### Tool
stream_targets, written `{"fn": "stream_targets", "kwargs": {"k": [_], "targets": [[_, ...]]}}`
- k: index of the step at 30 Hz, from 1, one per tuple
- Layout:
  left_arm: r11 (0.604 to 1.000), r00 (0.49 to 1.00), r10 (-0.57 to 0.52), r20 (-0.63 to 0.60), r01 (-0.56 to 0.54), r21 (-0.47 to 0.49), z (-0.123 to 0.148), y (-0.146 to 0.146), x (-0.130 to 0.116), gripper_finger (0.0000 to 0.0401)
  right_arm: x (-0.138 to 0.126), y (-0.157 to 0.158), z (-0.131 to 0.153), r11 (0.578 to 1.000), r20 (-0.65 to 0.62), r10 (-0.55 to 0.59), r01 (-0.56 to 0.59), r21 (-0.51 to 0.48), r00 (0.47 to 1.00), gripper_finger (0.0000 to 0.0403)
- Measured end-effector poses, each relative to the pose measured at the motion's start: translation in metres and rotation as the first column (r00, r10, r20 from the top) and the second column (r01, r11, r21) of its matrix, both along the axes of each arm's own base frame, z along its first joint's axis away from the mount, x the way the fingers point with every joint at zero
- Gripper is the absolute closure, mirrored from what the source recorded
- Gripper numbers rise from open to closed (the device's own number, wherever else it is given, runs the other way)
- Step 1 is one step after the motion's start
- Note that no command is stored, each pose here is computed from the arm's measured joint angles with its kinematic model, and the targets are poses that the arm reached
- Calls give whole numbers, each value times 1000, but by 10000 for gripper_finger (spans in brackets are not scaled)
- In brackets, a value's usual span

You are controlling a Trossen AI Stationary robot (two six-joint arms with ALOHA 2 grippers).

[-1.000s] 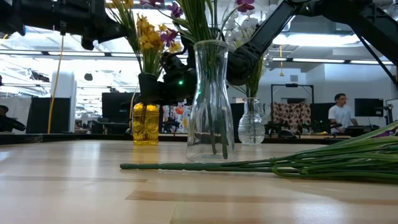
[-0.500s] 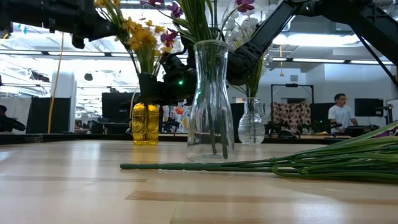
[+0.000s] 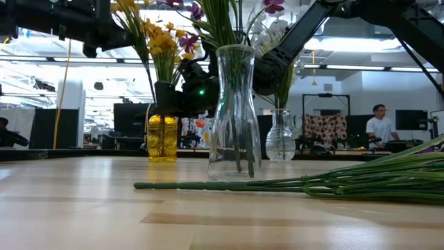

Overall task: Sort flowers into vase by color
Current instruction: Put the yellow flowers into the yellow vase

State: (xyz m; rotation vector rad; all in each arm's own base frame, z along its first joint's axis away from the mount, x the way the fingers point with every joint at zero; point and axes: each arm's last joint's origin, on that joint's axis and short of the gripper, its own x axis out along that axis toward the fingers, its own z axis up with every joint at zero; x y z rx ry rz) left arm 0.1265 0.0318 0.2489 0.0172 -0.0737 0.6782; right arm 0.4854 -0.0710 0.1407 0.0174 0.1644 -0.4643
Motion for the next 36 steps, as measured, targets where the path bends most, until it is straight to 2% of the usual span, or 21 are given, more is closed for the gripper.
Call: {"fn": "stream_targets", "kwargs": {"k": [7, 13, 36], "targets": [[1000, 999, 1, 51, -2, 19, 6, 0, -3, 390, 0, 0, 0, 1000, 0, 0, 0, 0, 1000, 234], [999, 998, -34, 51, 34, -9, 4, -1, -1, 390, 0, 0, 0, 1000, 0, 0, 0, -1, 1000, 234], [997, 995, -38, -90, 32, -75, -15, 1, 15, 390, 0, 0, 0, 1000, -1, -1, 1, -3, 1000, 234]]}}
